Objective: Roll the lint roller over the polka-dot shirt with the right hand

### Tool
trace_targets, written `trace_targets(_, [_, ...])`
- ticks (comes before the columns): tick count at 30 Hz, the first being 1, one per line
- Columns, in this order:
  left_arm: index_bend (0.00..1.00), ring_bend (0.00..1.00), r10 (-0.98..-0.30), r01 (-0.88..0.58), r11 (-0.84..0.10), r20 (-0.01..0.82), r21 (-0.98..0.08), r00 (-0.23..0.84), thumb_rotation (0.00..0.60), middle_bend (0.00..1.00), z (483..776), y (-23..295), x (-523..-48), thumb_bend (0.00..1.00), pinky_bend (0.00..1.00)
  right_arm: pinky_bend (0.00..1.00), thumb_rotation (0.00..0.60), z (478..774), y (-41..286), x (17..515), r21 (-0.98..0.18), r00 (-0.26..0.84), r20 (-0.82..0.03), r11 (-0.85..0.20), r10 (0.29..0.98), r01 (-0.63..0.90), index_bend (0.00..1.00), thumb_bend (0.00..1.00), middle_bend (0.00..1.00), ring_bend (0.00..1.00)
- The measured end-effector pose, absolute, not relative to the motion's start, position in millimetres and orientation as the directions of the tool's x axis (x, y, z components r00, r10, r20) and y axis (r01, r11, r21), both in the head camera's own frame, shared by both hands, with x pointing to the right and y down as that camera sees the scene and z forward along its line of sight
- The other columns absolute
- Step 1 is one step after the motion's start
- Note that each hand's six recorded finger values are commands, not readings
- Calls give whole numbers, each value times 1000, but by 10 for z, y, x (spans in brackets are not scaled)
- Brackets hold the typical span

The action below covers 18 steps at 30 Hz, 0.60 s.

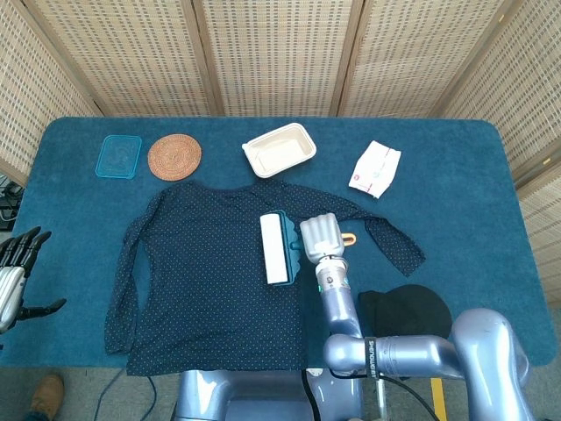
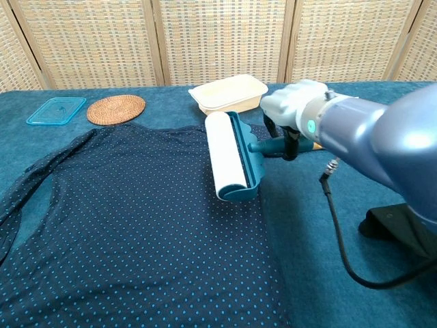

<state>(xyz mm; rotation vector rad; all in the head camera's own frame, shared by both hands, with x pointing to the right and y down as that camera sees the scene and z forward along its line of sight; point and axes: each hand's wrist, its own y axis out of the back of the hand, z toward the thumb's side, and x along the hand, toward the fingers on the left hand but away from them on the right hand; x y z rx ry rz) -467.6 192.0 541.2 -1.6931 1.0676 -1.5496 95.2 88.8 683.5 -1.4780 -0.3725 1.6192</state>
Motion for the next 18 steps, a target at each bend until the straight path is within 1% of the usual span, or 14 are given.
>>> trace_targets(4, [0, 0, -856, -167, -508, 516, -845, -8, 600, 0, 5449, 1908, -4691, 0, 0, 1000, 600, 6815, 866, 767, -691, 92, -651, -539, 753, -481, 760, 965, 1000, 1000])
trace_targets(9, [0, 0, -840, -181, -530, 542, -828, -22, 600, 0, 5524, 1868, -4741, 0, 0, 1000, 600, 6811, 861, 372, -613, 64, -680, -519, 730, -596, 774, 970, 1000, 1000])
trace_targets(14, [0, 0, -830, -189, -541, 556, -820, -37, 600, 0, 5572, 1829, -4796, 0, 0, 1000, 600, 6840, 846, 15, -570, 28, -688, -515, 725, -640, 776, 972, 1000, 1000])
trace_targets(18, [0, 0, -823, -189, -550, 566, -814, -45, 600, 0, 5612, 1805, -4813, 0, 0, 1000, 600, 6892, 877, -167, -552, 17, -689, -510, 724, -660, 781, 974, 1000, 1000])
